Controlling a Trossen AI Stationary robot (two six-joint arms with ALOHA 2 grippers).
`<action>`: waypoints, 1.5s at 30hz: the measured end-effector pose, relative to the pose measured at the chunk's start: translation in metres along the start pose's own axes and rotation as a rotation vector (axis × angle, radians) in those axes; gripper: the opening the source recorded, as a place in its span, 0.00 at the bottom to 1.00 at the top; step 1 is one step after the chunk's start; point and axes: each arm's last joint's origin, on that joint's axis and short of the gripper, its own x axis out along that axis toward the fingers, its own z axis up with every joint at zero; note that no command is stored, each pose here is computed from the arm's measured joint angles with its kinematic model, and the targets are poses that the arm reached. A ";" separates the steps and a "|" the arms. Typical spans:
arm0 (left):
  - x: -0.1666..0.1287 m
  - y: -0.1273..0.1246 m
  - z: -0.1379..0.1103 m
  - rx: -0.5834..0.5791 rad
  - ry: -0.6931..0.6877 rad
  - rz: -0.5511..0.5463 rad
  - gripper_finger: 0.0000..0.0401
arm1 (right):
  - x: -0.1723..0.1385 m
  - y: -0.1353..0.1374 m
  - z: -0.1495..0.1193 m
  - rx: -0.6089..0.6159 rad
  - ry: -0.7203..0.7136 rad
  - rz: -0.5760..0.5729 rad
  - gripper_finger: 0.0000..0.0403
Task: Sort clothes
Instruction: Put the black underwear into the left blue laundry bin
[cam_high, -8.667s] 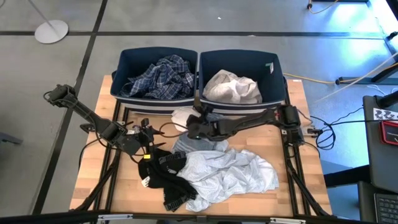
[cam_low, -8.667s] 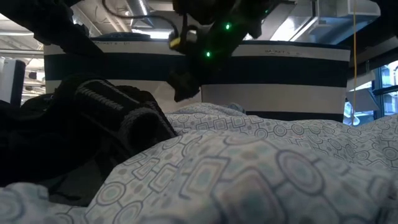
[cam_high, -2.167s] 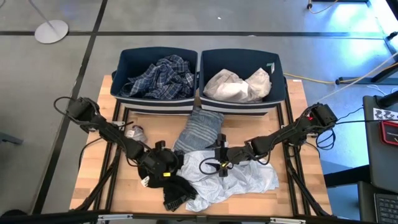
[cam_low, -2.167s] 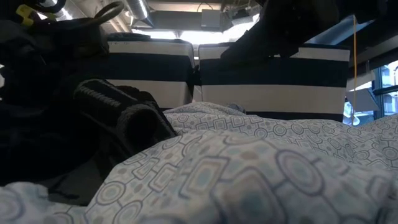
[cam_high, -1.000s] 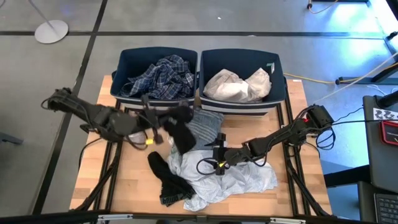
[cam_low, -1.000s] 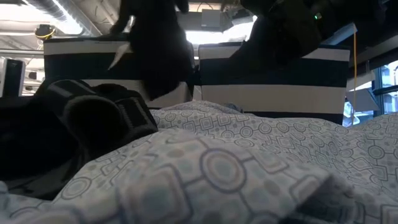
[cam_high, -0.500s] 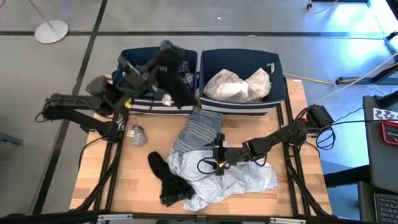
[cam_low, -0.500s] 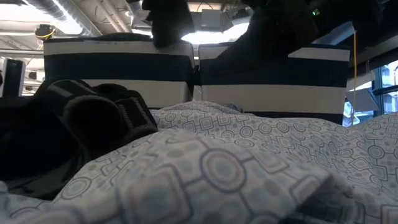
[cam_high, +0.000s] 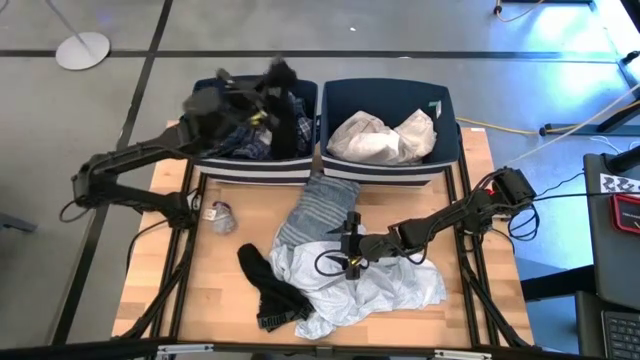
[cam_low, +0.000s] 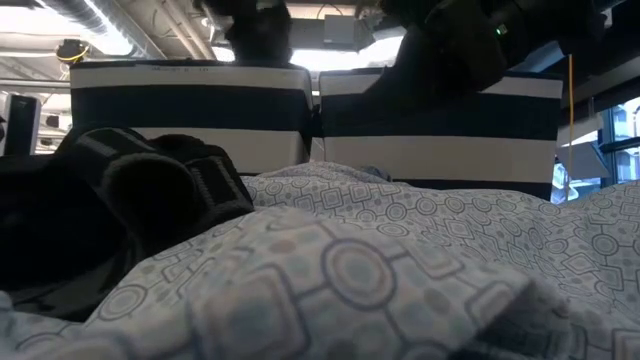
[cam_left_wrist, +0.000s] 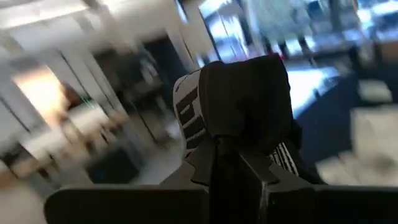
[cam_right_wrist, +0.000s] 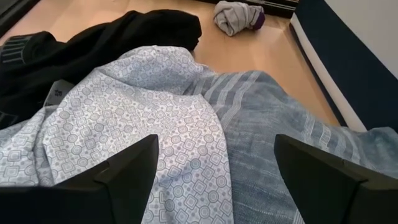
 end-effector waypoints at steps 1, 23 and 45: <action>0.005 -0.004 -0.007 -0.016 0.050 -0.019 0.07 | 0.000 0.000 0.000 0.000 0.001 0.000 0.80; 0.032 -0.029 -0.051 -0.085 0.583 -0.163 0.41 | 0.000 0.000 0.000 0.013 0.001 0.000 0.80; -0.086 -0.069 0.033 -0.090 0.589 -0.671 0.51 | 0.000 0.000 -0.002 0.054 0.018 -0.001 0.80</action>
